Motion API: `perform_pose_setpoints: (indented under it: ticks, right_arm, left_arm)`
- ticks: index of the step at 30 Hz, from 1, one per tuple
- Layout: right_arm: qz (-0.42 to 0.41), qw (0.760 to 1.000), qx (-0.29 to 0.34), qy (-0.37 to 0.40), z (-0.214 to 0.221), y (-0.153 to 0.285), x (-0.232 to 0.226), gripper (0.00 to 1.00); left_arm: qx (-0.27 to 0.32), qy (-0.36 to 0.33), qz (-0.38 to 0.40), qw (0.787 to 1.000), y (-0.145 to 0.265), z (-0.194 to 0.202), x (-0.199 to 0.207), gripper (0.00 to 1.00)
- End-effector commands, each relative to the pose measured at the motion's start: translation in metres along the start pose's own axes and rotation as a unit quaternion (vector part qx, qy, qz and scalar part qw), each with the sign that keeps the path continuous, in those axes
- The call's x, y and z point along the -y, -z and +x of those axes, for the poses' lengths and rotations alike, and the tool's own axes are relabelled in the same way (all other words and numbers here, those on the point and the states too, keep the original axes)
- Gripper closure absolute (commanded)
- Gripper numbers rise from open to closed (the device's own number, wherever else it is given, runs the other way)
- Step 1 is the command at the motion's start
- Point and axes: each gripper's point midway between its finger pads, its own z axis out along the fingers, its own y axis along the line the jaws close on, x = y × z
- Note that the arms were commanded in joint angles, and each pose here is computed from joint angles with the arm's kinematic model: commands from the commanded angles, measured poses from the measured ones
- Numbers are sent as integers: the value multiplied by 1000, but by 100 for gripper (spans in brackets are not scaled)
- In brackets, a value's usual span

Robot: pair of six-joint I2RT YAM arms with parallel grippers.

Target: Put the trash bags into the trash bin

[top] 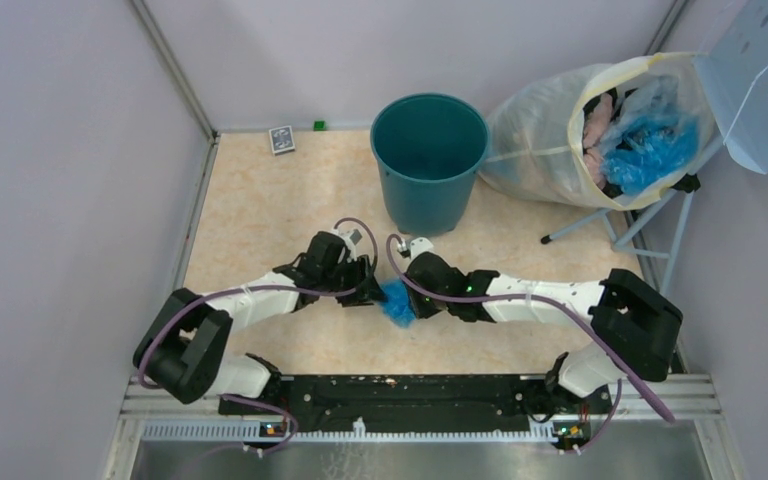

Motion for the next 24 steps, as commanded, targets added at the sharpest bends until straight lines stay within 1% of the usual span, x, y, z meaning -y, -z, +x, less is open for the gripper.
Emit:
perform_pose_setpoints:
  ticks: [1,2,4,8,13,14,21,24]
  right_arm:
    - [-8,1000,24,3,-18,5,-9,92]
    - [-6,1000,28,2,-21,7,-9,100]
    - [-3,999,35,1,-25,14,-7,100]
    - [-2,999,54,-4,-35,32,-5,100]
    - [-7,998,63,-22,-31,53,0,100]
    - [-5,997,65,-27,-30,57,3,100]
    - [25,993,96,-71,-21,89,28,100]
    - [69,987,106,-102,-16,98,49,100]
  left_arm:
    - [21,-22,31,999,-8,-26,20,52]
    - [15,-21,26,999,-9,-25,18,53]
    - [19,-24,18,999,-11,-29,15,60]
    - [25,-14,-10,1000,-10,-32,1,77]
    - [17,-8,-38,999,-9,-36,-15,97]
    - [15,-6,-42,999,-9,-35,-18,100]
    - [35,4,-63,997,1,-39,-28,100]
    - [43,8,-70,997,8,-36,-30,100]
